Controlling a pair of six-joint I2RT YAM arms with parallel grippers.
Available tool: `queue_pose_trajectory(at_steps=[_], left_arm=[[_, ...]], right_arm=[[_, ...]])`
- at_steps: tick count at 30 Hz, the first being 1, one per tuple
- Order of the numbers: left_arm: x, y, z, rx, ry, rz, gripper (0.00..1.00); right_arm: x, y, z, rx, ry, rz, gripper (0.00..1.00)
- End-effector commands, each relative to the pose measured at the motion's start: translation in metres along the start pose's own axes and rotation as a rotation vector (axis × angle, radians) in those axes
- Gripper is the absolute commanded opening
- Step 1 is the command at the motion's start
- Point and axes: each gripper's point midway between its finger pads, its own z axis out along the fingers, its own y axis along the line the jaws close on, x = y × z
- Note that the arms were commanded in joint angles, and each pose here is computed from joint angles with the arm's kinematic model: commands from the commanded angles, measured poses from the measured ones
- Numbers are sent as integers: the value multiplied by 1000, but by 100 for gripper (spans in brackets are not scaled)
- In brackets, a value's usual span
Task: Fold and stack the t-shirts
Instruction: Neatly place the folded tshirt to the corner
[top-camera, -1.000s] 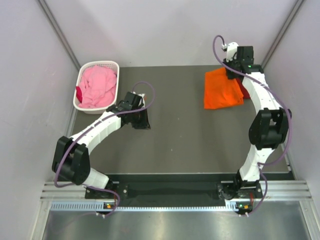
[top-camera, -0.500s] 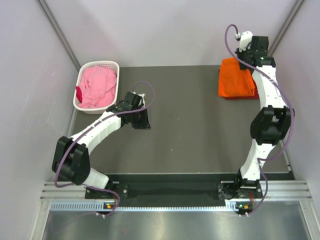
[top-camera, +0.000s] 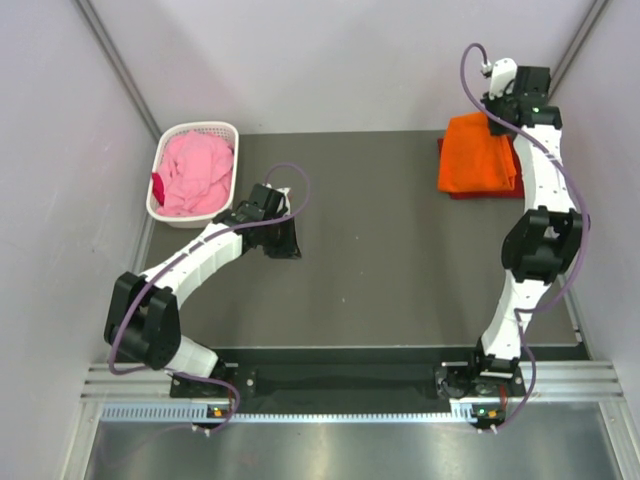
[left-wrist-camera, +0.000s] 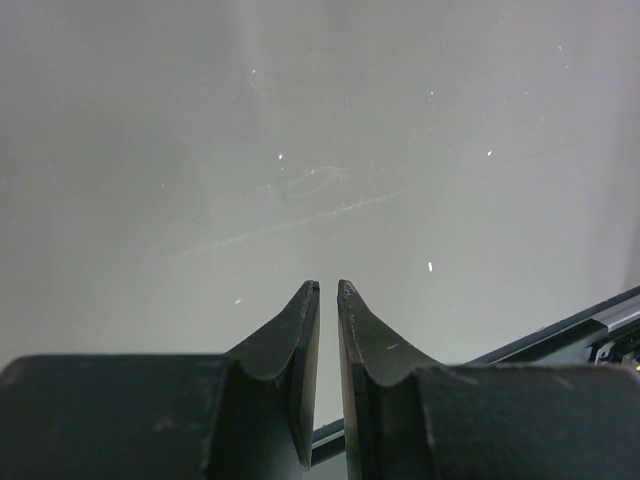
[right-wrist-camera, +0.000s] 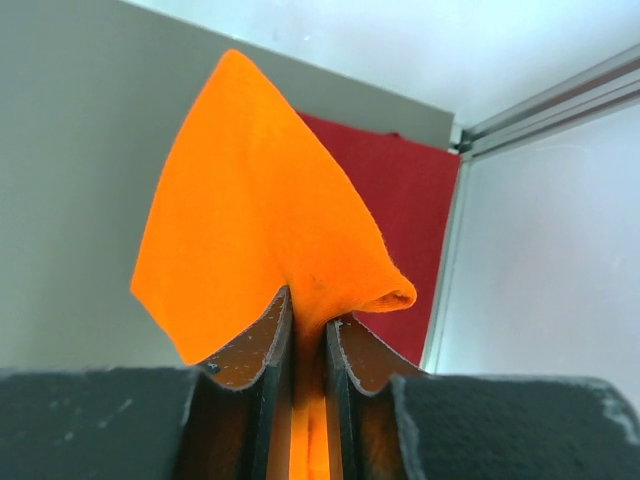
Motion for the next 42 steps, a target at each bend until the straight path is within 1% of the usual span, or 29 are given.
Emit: queue_pose_trajectory(at_steps=[1,6,10,13,21,26,28,32,33,34,36,42], left_arm=[[-14,-6,-1,23,-39,20,18],[-16,-9,-1,32,-40,20,18],[-14,-11,-2,45,-35,21,18],[-14,-12,-3,56,-36,19,18],[-14,-12,-7,53,-45,26,18],[-14,-11,-5,47,-43,25,18],[-14,-11,-4,46,-40,23,18],[-15,-9,-3,37,-39,23,18],[-15,-9,-1,35,-39,23,18],[-15,-9,-1,36,-37,24,18],[-15,-8,1,33,-31,20,18],[-14,-5,3,17,-26,20,18]], right_arm=[[-29,-16,-17,11,-84,-22,0],[-26,-7,-26,-28,-80,-22,0],[-39,-5,-52,-31,-124,-16,0],[-39,-6,-62,-26,-120,-13,0],[-27,-10,-61,-14,-76,-31,0],[-23,-14,-48,-17,-70,-38,0],[-16,-16,-38,-14,-49,-43,0],[-18,-27,-25,3,-67,-55,0],[-13,-27,-15,-3,-57,-58,0],[-19,-31,-14,3,-71,-60,0],[-10,-34,0,3,-44,-70,0],[-10,-57,28,60,-73,-78,0]])
